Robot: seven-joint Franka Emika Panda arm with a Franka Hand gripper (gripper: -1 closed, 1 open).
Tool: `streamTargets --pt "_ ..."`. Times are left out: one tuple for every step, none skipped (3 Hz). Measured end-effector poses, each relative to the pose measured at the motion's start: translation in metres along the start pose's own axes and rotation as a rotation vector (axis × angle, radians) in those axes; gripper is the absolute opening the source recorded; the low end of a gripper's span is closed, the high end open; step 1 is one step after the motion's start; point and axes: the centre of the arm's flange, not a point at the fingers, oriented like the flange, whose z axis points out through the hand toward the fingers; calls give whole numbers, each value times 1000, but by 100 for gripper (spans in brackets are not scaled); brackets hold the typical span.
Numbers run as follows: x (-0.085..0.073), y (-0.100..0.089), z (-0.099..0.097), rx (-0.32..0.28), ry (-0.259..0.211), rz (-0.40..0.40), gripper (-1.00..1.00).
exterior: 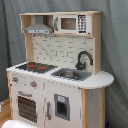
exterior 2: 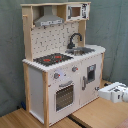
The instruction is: Play with the kitchen
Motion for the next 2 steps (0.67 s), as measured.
streamTargets --pt "-7 1 32 30 -34 51 100" --pt "-11 3 62 38 -45 62 100"
